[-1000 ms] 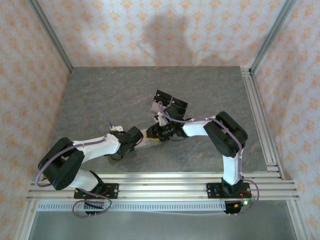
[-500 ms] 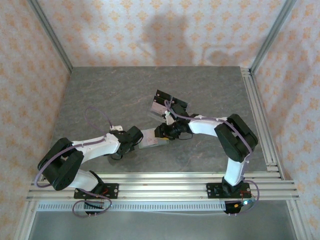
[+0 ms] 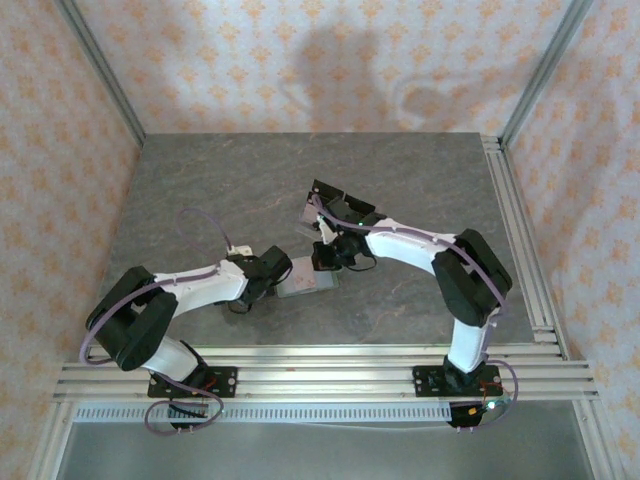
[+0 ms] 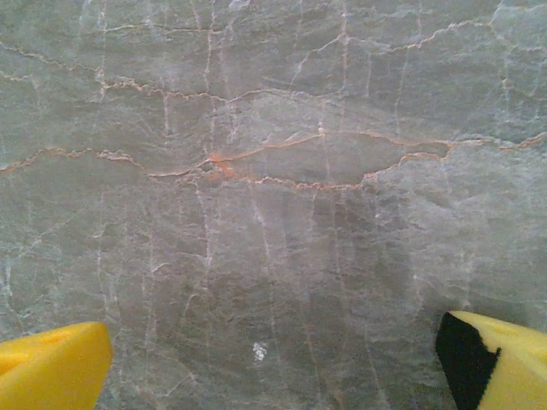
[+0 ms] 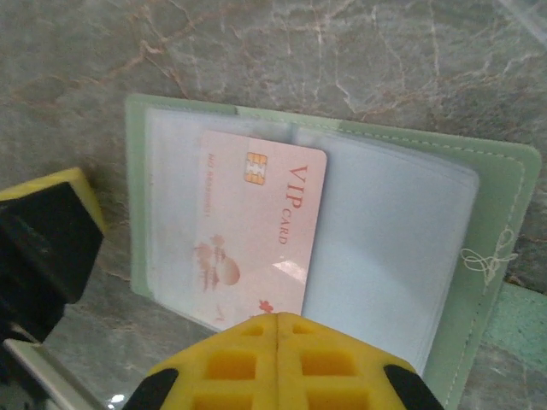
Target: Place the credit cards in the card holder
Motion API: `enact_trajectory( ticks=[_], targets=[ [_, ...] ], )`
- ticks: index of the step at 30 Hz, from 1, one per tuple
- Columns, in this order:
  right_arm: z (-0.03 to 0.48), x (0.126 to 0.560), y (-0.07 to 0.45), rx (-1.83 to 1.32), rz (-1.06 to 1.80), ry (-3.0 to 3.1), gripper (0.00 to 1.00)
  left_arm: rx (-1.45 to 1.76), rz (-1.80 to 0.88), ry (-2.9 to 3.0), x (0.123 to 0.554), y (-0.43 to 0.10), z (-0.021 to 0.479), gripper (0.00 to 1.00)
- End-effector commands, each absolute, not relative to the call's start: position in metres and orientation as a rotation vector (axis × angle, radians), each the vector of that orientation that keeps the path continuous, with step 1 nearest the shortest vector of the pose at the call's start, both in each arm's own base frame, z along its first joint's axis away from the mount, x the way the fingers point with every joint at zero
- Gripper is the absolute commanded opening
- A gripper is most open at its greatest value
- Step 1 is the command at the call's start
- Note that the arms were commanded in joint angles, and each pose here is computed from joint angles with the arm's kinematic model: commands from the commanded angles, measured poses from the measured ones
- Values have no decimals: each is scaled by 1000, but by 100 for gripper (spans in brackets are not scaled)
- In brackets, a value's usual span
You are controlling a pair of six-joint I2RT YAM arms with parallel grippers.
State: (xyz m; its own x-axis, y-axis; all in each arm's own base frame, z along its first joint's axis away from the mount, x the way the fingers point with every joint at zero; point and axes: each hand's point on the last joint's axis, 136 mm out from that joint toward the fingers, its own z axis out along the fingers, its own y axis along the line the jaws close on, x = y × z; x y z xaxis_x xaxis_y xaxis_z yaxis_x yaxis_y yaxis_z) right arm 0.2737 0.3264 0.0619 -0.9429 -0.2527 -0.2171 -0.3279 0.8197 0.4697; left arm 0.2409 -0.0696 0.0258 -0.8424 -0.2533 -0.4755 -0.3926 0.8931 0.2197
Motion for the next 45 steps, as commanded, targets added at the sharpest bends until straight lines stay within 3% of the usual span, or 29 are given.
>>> enact_trajectory(
  ticks=[1, 26, 39, 45],
  targets=[
    [52, 275, 319, -487, 657, 2894, 1, -478, 421, 2605, 249, -72, 27, 100],
    [32, 268, 351, -546, 715, 2936, 1, -483, 407, 2623, 248, -75, 13, 100],
    [45, 269, 380, -552, 844, 2895, 1, -486, 407, 2629, 246, -75, 11, 100],
    [61, 279, 368, -537, 751, 2841, 1, -490, 402, 2621, 247, -75, 15, 100]
  ],
)
